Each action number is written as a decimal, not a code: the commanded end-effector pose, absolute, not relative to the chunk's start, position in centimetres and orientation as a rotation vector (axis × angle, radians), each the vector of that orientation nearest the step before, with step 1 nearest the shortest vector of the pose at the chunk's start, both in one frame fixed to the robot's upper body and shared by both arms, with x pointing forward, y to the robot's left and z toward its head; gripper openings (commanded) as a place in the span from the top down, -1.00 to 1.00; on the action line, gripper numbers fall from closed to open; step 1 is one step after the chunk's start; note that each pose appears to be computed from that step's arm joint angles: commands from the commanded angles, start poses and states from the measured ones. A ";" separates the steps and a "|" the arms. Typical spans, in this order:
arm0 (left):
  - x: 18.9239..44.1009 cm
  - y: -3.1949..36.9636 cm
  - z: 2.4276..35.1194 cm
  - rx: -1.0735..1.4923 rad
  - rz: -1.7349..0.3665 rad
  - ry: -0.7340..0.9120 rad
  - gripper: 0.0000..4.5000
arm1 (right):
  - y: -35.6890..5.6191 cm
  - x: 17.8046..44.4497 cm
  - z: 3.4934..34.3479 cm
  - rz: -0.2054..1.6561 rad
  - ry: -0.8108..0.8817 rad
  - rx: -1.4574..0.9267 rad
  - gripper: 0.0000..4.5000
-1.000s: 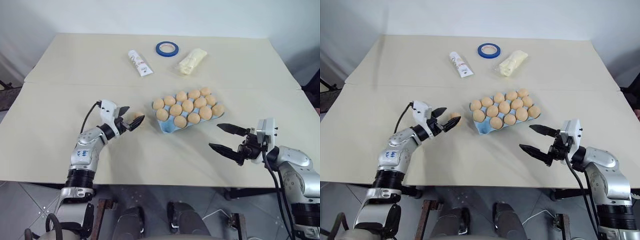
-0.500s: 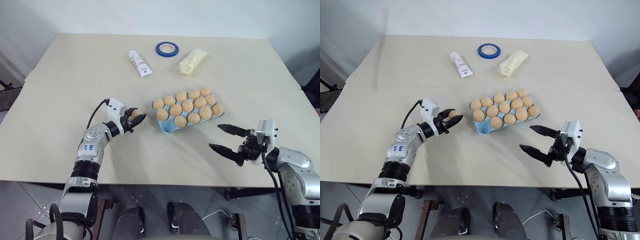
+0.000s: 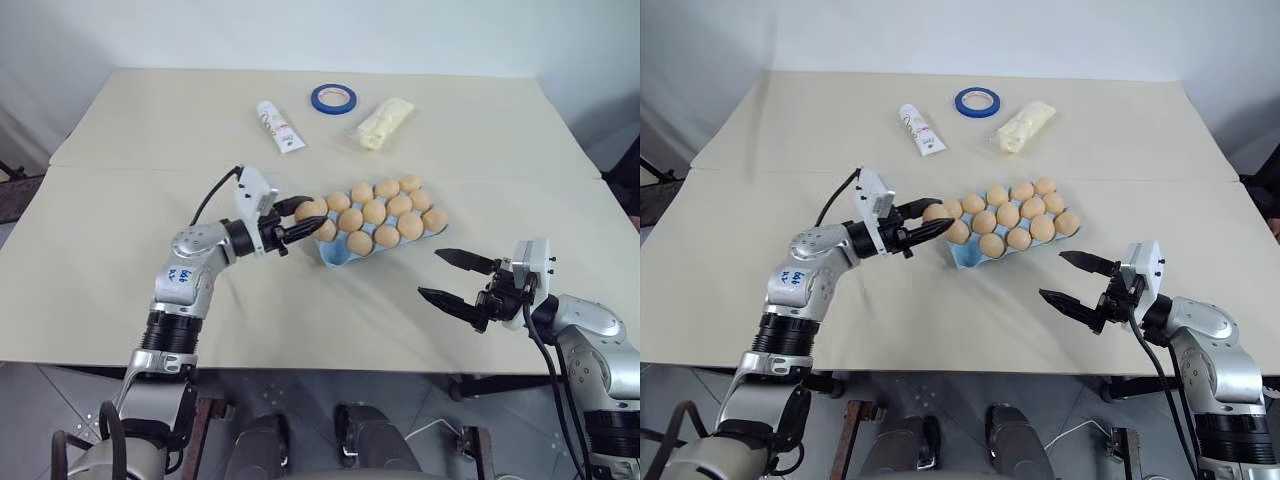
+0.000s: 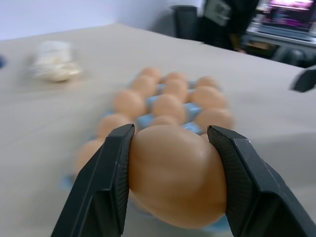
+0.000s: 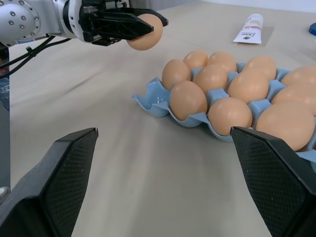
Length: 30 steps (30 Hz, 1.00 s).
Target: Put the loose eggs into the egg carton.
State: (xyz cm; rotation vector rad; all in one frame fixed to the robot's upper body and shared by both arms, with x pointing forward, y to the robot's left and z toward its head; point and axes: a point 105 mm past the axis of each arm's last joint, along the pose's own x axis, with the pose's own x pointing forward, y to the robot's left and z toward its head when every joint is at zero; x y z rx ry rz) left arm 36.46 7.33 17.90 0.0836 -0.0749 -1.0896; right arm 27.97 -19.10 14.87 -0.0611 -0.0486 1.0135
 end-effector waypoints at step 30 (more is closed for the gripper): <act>34.5 12.7 20.1 0.095 -1.008 -0.178 -0.98 | -19.4 27.6 15.9 0.994 -0.101 -0.088 -1.00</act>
